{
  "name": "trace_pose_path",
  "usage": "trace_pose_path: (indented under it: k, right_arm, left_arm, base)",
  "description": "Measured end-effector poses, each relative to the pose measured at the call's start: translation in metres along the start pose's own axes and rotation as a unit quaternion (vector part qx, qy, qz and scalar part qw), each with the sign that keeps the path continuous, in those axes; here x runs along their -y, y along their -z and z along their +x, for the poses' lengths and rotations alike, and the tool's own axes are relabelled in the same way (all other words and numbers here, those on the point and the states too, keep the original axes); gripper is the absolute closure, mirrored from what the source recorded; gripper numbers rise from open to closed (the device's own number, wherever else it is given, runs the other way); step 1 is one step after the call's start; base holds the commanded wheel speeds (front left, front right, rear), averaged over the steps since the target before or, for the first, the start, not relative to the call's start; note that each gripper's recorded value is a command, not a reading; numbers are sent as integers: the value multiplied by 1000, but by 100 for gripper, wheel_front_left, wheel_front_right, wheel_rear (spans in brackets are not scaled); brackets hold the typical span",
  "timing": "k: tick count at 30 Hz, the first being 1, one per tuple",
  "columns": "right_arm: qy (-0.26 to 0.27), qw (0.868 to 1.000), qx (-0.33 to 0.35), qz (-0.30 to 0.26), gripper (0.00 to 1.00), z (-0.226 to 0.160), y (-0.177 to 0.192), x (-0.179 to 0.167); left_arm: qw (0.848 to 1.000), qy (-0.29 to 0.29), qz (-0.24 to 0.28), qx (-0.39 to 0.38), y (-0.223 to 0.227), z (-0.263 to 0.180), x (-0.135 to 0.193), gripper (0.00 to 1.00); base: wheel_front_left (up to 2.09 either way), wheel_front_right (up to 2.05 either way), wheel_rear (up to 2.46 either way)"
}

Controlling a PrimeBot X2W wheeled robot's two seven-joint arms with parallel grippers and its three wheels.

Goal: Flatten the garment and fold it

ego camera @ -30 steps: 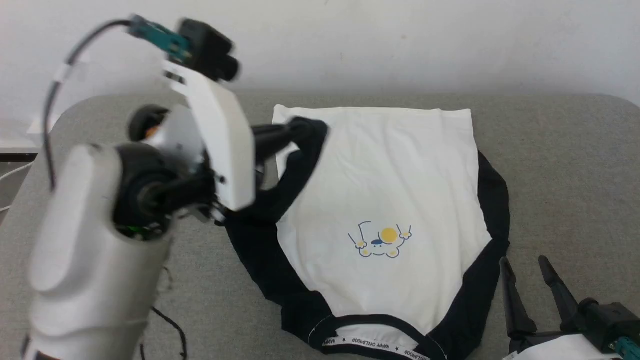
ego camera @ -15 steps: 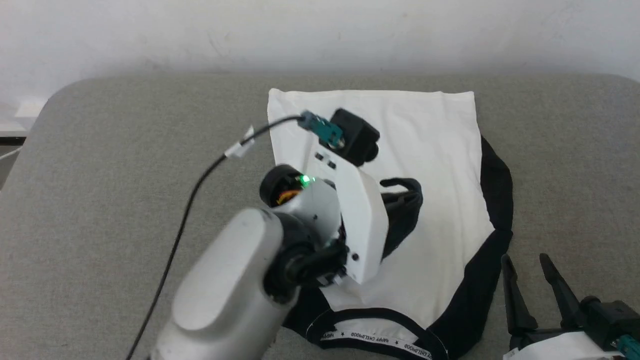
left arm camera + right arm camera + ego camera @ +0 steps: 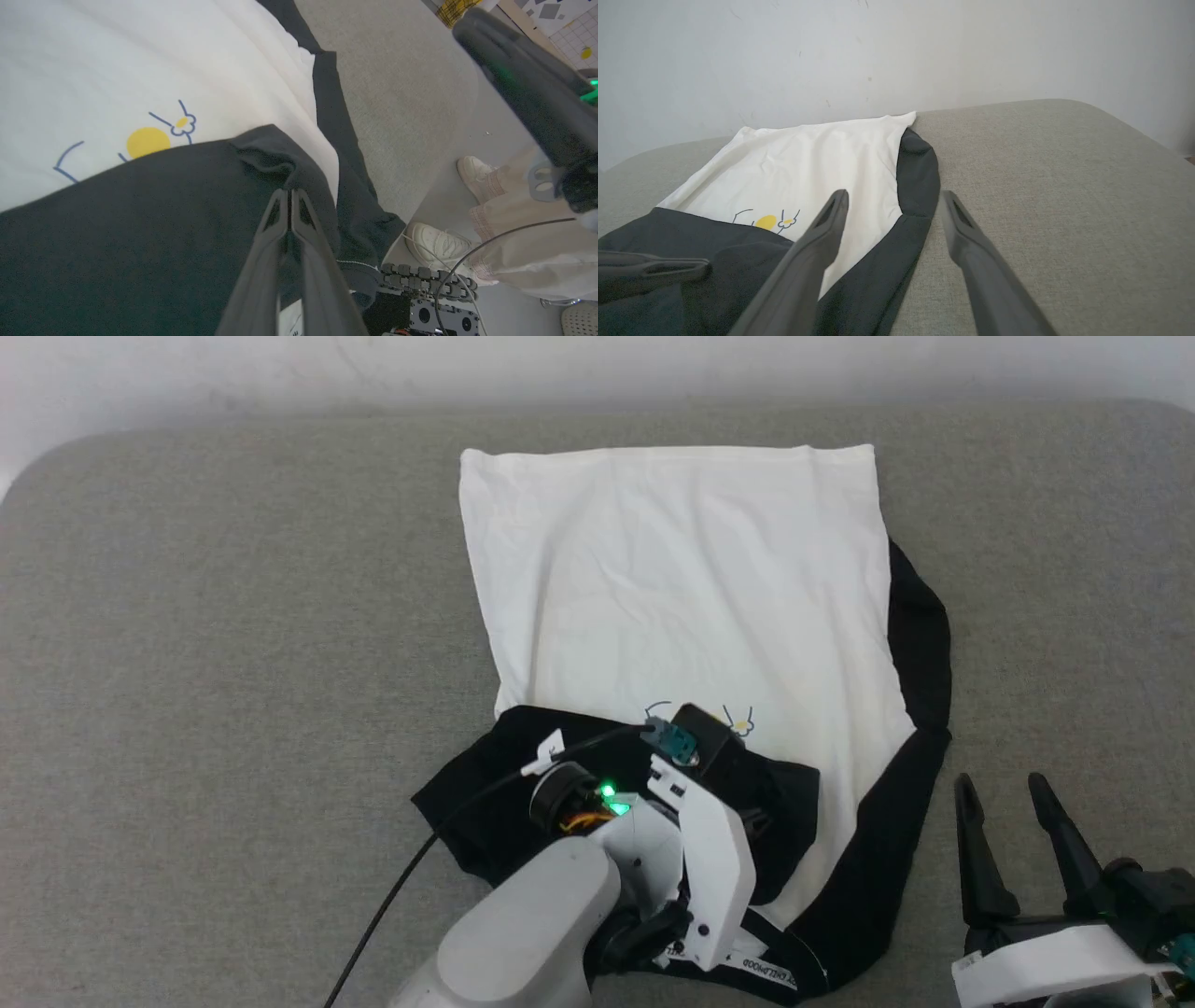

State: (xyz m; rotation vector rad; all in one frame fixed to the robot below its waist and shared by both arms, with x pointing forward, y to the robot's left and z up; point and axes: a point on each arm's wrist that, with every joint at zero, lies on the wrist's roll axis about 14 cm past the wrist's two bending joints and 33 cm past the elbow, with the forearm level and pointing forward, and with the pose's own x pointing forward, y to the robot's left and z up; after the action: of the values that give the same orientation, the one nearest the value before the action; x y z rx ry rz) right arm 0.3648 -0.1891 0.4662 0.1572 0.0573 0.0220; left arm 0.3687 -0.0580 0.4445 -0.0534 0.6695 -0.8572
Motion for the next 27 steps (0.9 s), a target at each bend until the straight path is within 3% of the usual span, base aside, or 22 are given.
trace_pose_path:
  k: [12, 17, 18, 19, 20, 27]
  right_arm:
    - [23, 1000, -12, -6, 0, 2, 6, 15]
    - [36, 999, -12, -10, 0, 0, 5, 23]
    - [38, 999, -13, -10, 0, -1, 5, 24]
    - [39, 999, -13, -11, 0, -2, 5, 25]
    - [41, 999, -13, -11, 0, -3, 5, 26]
    - [45, 999, -10, -11, 0, -7, 3, 28]
  left_arm:
    - [996, 12, -73, -48, 42, 33, 4, 100]
    - [994, 6, -79, -71, 53, 41, 3, 100]
    - [994, 6, -79, -72, 52, 43, 4, 68]
    - [994, 6, -78, -72, 51, 44, 5, 55]
    - [994, 8, -77, -73, 50, 44, 6, 0]
    - [995, 26, -78, -50, 28, 40, 20, 0]
  base:
    - [0, 0, 0]
    - [0, 0, 0]
    - [0, 0, 0]
    - [0, 0, 0]
    - [0, 0, 0]
    - [0, 0, 0]
